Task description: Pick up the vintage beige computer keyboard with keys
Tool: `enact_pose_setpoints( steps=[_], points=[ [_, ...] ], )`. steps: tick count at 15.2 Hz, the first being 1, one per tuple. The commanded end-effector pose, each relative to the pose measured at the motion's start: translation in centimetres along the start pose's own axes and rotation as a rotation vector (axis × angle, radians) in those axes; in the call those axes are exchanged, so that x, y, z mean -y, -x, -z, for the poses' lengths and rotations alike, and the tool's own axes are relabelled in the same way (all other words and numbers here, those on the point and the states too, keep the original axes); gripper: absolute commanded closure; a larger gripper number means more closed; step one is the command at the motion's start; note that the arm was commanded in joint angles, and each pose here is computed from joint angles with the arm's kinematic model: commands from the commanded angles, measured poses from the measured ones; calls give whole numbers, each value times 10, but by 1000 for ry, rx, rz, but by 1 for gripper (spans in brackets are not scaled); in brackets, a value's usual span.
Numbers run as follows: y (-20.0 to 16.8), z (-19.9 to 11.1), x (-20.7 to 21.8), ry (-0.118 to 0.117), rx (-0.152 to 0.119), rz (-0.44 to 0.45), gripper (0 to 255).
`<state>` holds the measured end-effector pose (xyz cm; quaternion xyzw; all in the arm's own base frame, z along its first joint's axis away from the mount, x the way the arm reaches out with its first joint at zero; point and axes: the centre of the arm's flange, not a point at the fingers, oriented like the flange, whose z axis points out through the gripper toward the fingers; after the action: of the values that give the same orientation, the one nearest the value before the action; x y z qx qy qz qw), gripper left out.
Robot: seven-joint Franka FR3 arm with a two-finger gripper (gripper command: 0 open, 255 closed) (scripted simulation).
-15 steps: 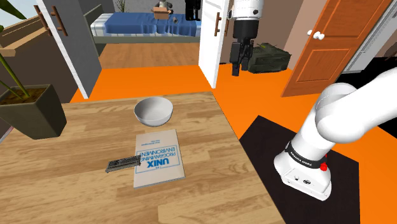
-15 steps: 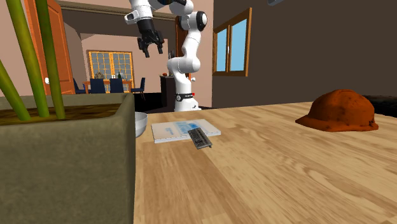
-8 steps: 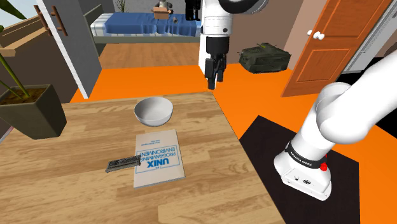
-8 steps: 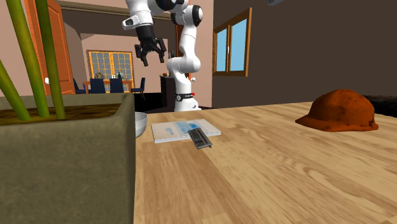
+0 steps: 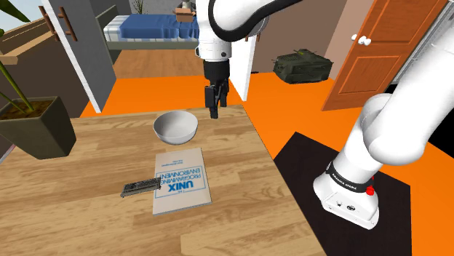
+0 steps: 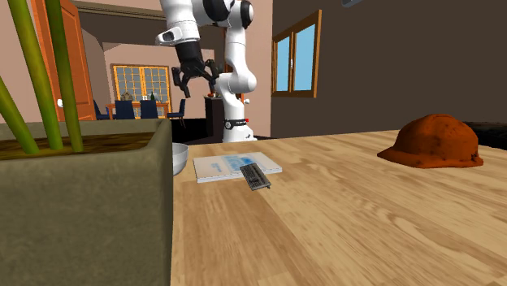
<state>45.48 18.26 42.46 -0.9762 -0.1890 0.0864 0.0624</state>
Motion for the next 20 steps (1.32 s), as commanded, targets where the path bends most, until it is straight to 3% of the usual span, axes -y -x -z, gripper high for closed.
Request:
enact_pose_setpoints(
  steps=[1, 20],
  points=[
    [-22, -16, 15, 4, 3, 39, 0],
    [-183, -139, 172, 53, 30, 400, 0]
  ],
)
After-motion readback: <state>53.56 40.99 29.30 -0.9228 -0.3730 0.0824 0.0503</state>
